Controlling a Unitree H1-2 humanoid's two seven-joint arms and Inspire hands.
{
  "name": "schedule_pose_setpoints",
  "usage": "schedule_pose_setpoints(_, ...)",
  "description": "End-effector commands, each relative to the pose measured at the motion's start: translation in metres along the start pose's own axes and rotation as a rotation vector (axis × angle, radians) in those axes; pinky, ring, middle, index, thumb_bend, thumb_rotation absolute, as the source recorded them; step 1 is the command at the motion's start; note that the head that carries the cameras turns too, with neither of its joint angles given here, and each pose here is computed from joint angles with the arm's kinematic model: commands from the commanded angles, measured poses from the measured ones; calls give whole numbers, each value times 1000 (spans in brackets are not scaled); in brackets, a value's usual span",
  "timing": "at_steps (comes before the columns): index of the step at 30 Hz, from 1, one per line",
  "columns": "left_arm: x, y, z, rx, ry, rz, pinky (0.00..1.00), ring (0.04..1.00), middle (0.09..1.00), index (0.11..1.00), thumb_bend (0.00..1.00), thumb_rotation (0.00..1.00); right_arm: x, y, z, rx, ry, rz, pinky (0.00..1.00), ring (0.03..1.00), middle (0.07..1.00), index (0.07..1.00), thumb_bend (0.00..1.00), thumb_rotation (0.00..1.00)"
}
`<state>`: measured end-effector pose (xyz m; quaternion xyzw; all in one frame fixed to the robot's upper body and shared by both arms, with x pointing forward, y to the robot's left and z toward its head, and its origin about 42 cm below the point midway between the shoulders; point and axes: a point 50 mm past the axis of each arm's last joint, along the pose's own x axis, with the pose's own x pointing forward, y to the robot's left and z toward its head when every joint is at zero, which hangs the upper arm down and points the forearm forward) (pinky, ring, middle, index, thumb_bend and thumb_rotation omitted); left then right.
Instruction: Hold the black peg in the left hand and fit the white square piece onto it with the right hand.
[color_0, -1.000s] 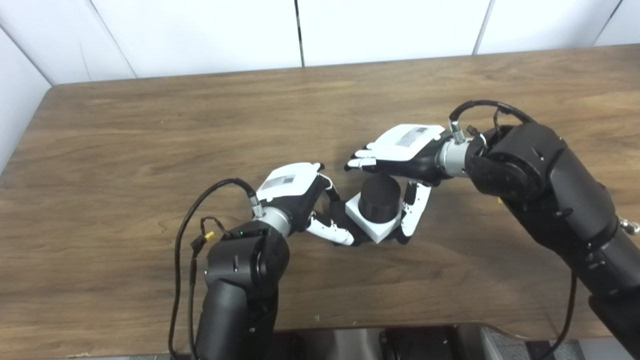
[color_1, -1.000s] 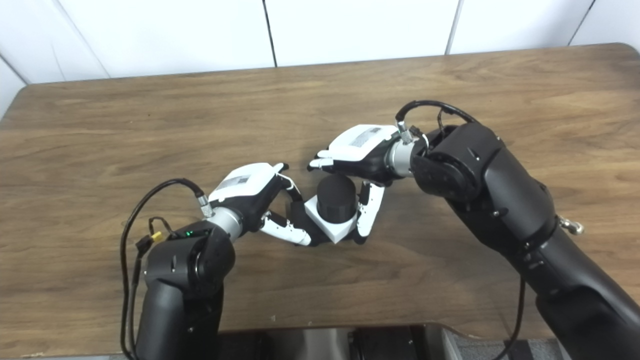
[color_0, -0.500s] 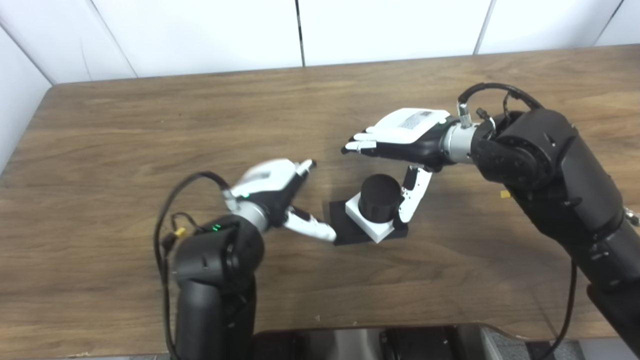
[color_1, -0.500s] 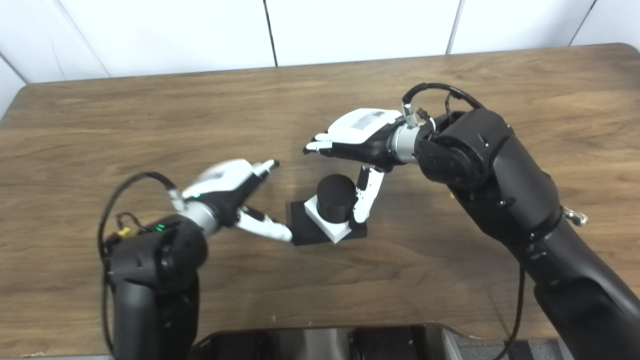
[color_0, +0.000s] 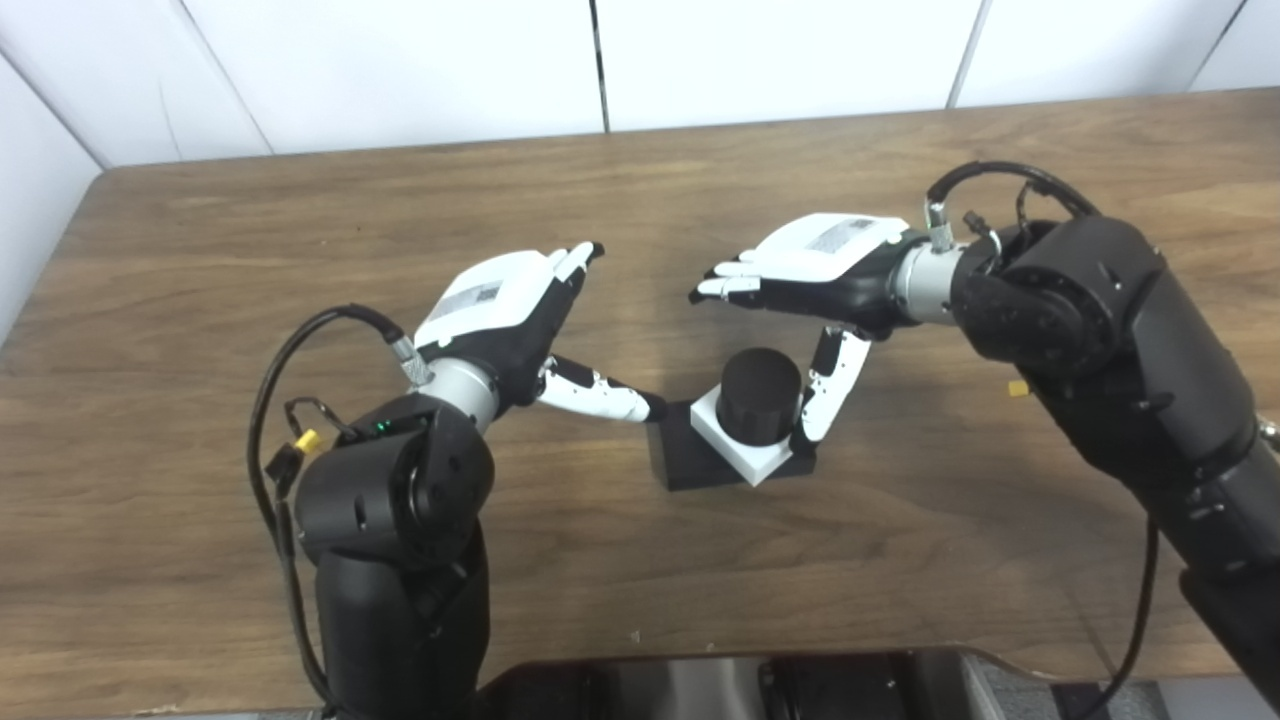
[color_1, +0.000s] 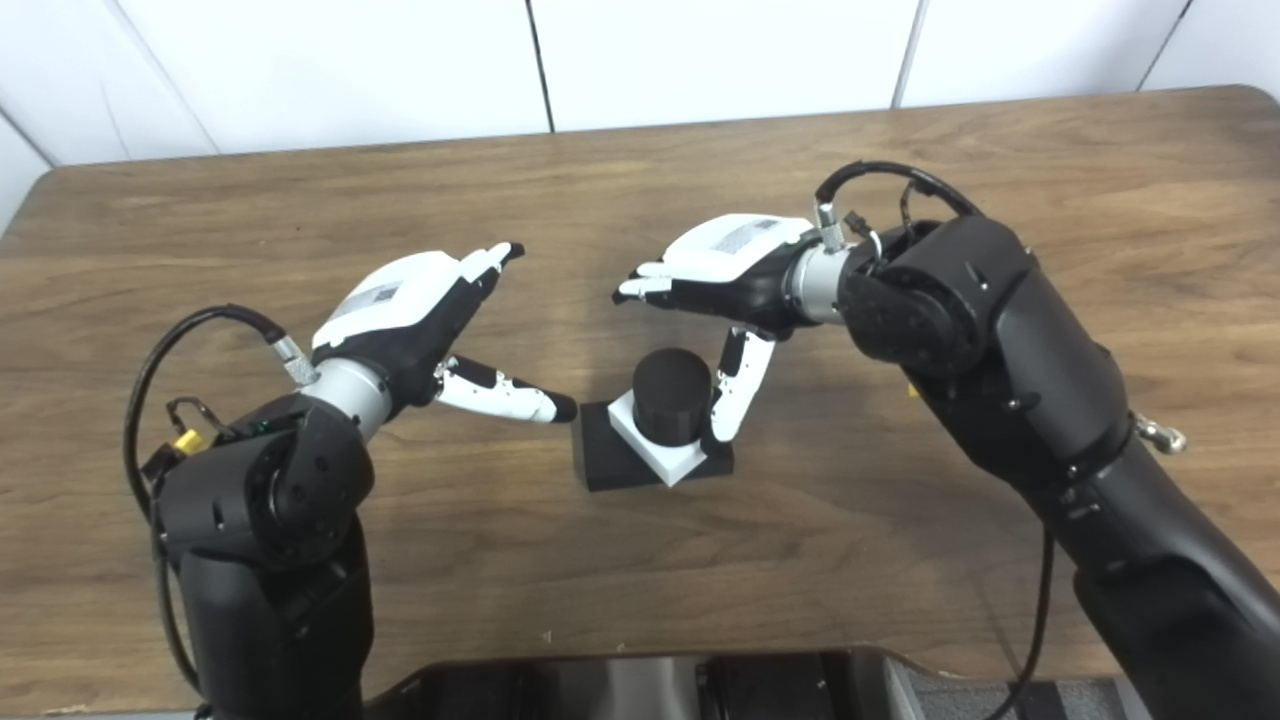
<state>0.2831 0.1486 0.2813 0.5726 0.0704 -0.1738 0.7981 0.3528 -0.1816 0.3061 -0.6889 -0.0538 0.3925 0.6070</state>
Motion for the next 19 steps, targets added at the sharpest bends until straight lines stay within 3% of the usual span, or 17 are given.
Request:
schedule_pose_setpoints(1,-8,12,0,52,-9,40,1000,1000,1000,1000,1000,470,-17,-21,-5,-2,34,-79,1000,1000,1000,987,1000,426)
schedule_pose_setpoints(9,-28,13,-31,14,31,65,1000,1000,1000,1000,1000,471,-47,-32,-25,27,62,-121,1000,1000,1000,990,1000,477)
schedule_pose_setpoints(12,-35,11,-43,-27,35,63,1000,1000,1000,1000,1000,564,-56,-32,-30,46,72,-131,1000,1000,1000,994,1000,488)
schedule_pose_setpoints(15,-40,7,-55,-62,47,85,1000,1000,1000,1000,902,711,-66,-29,-38,99,100,-141,1000,1000,1000,1000,1000,496)
schedule_pose_setpoints(17,-42,4,-62,-108,62,106,1000,1000,1000,1000,800,723,-74,-24,-45,146,121,-155,1000,1000,1000,1000,1000,505)
schedule_pose_setpoints(19,-44,2,-70,-160,69,124,1000,1000,1000,999,762,702,-81,-19,-51,185,142,-158,1000,1000,1000,1000,1000,506)
